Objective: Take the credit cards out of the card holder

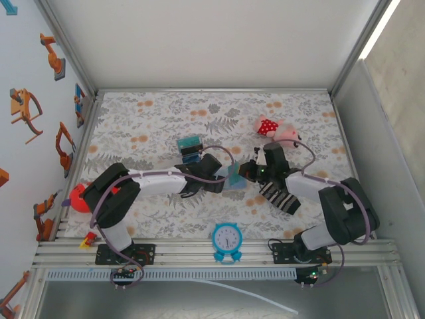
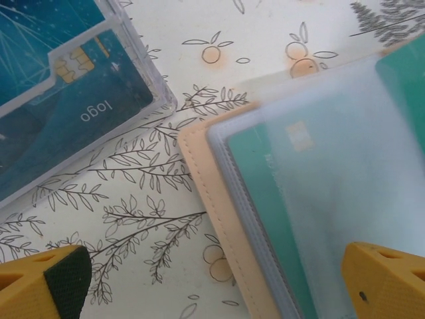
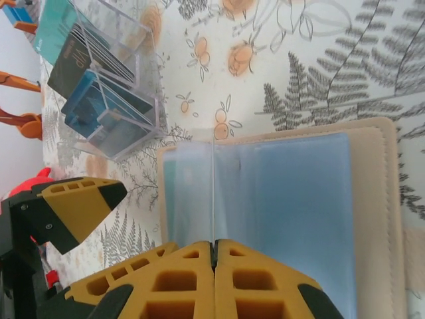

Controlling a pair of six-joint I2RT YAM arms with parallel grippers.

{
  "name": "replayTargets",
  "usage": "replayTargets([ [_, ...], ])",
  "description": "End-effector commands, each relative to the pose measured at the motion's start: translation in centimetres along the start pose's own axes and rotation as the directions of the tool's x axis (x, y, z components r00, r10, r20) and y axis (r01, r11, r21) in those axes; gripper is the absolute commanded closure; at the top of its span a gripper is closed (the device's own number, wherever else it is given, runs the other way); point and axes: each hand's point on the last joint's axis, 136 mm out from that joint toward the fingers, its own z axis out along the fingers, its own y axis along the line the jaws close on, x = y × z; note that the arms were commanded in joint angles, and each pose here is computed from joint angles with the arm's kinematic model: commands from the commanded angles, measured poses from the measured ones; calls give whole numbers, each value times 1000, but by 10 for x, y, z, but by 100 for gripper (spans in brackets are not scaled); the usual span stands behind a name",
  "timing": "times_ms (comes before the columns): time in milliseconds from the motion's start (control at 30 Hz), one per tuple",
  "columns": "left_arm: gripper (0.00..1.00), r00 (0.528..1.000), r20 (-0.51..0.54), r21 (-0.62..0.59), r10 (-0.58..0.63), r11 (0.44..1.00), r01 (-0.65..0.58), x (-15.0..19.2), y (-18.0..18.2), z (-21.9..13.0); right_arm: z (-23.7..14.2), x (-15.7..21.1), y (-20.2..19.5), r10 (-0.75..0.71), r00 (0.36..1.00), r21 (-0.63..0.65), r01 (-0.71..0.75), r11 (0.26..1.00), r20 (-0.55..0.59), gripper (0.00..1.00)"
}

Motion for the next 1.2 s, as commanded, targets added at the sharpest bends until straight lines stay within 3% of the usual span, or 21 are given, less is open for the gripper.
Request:
replayTargets([
  [0, 3, 1000, 23, 68, 0, 998, -1, -10, -10, -22, -14, 1, -11, -70, 997, 120, 73, 990, -29, 100],
  [267, 3, 989, 144, 147, -45, 989, 24, -45, -11, -67, -38, -9, 12, -195, 981, 118, 193, 974, -1, 100],
  [533, 3, 969, 243, 171, -44, 985, 2, -76, 18, -100, -62, -16, 45, -340, 939, 52, 338, 940, 57, 100],
  [700, 3, 956, 295, 172, 13, 983, -67, -86, 32, -114, -69, -15, 67, -415, 908, 3, 416, 909, 60, 100],
  [967, 3, 937, 344, 350, 52, 919, -180, -93, 27, -130, -76, -8, 96, -524, 849, -59, 528, 847, 66, 100],
  [1167, 3, 926, 366, 375, 88, 897, -234, -97, 30, -137, -73, 1, 112, -597, 801, -80, 598, 797, 38, 100],
])
